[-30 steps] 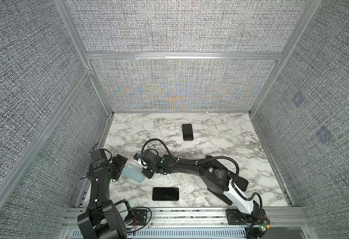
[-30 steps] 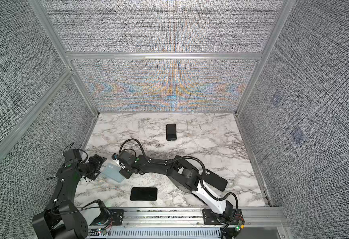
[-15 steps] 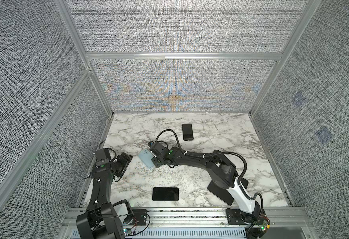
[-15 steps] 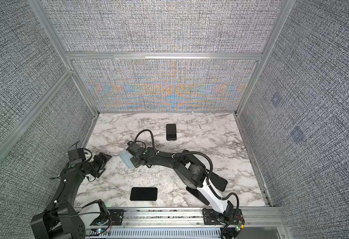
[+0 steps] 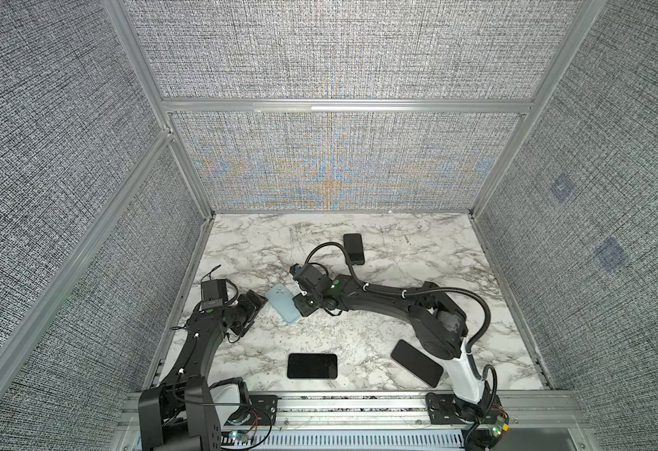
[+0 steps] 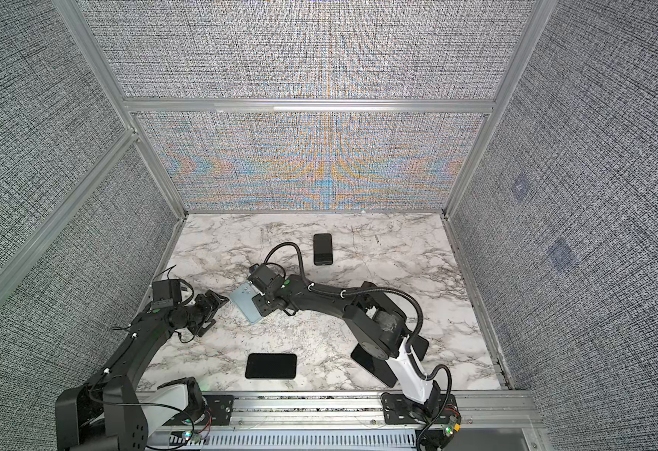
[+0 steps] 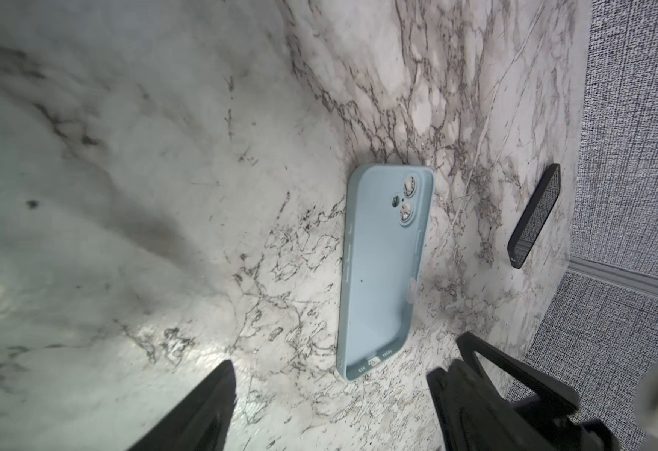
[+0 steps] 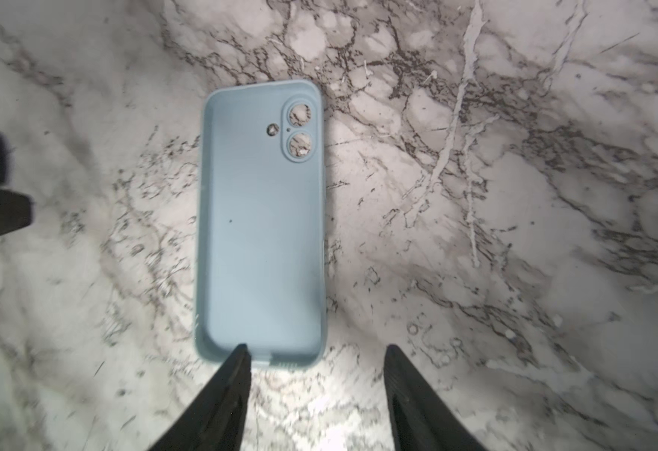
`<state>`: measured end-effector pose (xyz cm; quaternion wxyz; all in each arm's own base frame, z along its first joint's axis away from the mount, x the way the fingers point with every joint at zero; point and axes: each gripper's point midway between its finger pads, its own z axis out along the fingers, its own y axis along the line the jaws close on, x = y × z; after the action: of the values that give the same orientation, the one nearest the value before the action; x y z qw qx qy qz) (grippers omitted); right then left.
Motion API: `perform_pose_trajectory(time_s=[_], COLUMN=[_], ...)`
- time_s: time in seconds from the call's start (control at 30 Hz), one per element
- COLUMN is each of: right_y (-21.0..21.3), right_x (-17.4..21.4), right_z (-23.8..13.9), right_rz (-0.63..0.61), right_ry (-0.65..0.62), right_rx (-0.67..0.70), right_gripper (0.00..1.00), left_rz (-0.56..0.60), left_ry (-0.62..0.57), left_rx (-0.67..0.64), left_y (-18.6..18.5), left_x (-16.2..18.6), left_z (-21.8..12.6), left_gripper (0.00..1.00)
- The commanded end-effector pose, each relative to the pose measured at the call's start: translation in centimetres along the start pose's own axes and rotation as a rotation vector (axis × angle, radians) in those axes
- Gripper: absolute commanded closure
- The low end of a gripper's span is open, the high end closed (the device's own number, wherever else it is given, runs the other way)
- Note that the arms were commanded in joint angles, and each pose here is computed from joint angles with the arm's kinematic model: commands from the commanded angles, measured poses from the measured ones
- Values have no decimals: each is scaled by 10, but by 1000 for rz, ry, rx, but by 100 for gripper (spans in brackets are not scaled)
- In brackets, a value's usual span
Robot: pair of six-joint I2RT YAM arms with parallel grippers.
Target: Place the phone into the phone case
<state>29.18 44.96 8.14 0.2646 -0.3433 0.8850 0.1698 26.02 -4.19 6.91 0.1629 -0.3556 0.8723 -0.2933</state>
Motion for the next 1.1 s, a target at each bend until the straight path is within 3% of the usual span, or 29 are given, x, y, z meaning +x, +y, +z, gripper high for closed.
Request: perform_pose_trajectory(time_s=[0.0,0.3,0.37,0.53,0.67,0.83,1.07], right_y=[22,53,60,66,77,90,88], right_x=[21,132,139,146,154,168,167], right_z=[-21,-71,-73,-68,-67,-61,-51], right_rz=[-160,-707,-730,-716,-787,-864,-899], right_ry=[14,-54,-75,20,16,48,64], right_rx=[-150,-360,-390,-395,-405,-433,-377], right_gripper=[40,38,37,34,32,17,12], left_rz=[1,-23,-22,-21,-25,-24,-24], left_ry=[29,91,101,117,122,128,126], left_rx=[-25,-51,-48,-51,-52,-52,-52], left_y=[4,19,19,21,22,21,21], left_x=[9,31,32,36,37,37,37], left_z=[5,18,19,22,22,21,22], left_gripper=[14,13,13,13,13,12,12])
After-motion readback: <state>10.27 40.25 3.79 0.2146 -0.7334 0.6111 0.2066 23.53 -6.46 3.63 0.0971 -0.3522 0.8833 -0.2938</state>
